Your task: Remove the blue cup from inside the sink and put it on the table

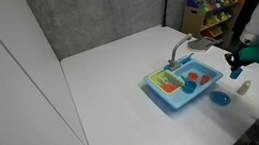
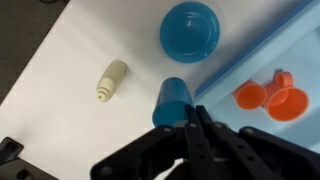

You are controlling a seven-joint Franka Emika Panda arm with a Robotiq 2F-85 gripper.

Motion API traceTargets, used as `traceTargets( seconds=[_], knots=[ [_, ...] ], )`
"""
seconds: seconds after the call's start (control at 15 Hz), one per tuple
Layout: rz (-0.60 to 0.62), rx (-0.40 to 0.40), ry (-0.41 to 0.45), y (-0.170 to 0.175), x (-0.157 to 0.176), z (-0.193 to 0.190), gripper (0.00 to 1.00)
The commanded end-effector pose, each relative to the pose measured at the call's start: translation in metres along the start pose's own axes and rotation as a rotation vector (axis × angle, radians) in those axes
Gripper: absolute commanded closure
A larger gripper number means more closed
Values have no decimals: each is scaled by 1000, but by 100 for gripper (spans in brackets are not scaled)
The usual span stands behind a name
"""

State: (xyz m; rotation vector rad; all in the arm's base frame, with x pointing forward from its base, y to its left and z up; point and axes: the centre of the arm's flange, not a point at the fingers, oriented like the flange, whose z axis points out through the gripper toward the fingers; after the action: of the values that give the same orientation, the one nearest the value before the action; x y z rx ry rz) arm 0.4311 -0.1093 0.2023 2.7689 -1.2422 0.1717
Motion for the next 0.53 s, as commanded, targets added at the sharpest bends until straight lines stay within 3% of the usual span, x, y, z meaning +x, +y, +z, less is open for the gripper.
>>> traceTargets(
  seconds=[0.0,0.47],
  knots=[
    [3,0,-1,1,0,2,95],
    [27,-11,9,3,14,8,98]
  ],
)
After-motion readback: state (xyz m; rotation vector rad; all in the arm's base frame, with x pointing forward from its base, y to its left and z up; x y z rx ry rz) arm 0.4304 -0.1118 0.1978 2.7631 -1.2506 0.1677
